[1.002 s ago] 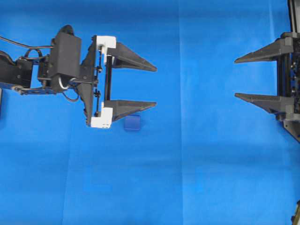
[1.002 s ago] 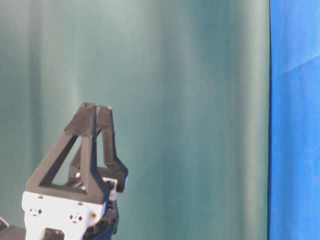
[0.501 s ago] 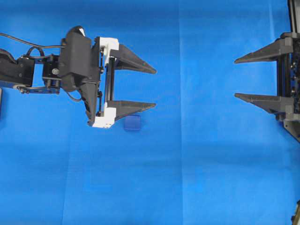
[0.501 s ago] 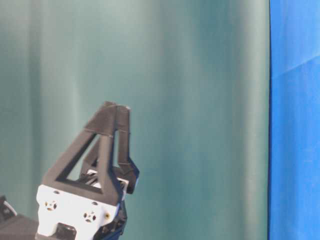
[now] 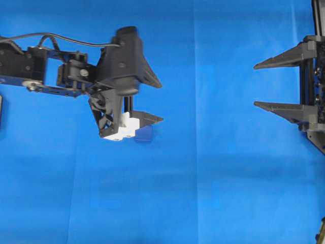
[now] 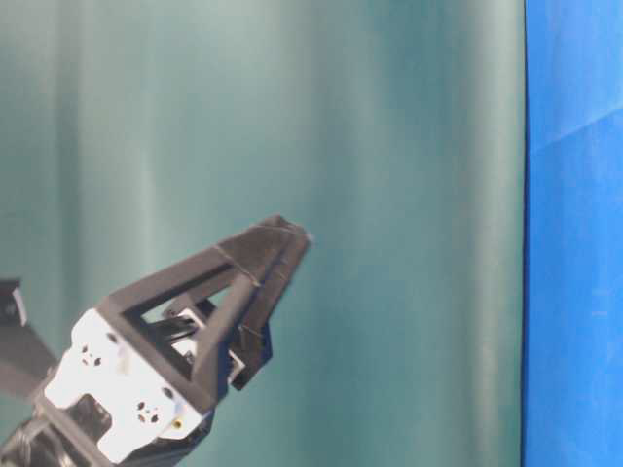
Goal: Handover the blue block to the right arm after grasping it with the left arm, then place it in the designated position.
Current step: 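Move the open left gripper over the blue cube, then lower the left gripper down around the blue cube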
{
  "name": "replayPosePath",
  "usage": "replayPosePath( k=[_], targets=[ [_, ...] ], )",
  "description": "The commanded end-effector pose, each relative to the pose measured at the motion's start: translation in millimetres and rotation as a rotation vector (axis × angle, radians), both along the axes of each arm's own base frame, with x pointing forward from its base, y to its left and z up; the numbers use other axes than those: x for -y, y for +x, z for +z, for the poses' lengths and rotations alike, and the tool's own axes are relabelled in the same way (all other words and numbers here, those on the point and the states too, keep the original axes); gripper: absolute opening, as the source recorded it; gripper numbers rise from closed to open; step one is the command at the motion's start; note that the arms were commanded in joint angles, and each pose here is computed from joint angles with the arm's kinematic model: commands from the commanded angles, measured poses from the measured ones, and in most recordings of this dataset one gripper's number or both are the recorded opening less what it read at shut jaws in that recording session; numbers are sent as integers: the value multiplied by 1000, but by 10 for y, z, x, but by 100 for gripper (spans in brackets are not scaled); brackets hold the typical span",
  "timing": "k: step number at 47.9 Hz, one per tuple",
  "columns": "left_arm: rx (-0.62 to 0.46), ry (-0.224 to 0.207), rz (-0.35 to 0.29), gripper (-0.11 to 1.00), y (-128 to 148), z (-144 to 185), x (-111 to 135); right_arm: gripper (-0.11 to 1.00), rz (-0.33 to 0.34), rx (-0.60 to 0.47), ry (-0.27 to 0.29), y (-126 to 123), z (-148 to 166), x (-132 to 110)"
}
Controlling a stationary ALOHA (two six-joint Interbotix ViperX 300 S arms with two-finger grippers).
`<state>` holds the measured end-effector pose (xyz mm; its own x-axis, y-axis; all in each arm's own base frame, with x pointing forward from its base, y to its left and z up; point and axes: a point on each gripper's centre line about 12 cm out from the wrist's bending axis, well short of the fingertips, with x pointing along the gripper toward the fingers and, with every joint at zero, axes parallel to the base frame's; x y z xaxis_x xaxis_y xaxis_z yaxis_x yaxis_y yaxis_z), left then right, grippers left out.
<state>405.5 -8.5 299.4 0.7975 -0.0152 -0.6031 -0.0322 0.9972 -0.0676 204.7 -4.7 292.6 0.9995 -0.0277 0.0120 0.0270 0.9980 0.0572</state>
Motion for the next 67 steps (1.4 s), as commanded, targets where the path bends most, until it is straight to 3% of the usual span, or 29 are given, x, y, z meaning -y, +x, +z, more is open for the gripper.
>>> replayPosePath(
  k=[1,12,27,67],
  targets=[
    [-52,-2,1,93,21,127,11,96,-2,28,1,23,110,5],
    [-272,-8,5,93,53,92,55,96,-2,18,1,26,98,4],
    [-447,19,1,93,115,117,43,96,-1,5,0,26,81,3],
    [-461,12,9,93,161,133,46,96,0,3,0,29,113,2]
  ],
)
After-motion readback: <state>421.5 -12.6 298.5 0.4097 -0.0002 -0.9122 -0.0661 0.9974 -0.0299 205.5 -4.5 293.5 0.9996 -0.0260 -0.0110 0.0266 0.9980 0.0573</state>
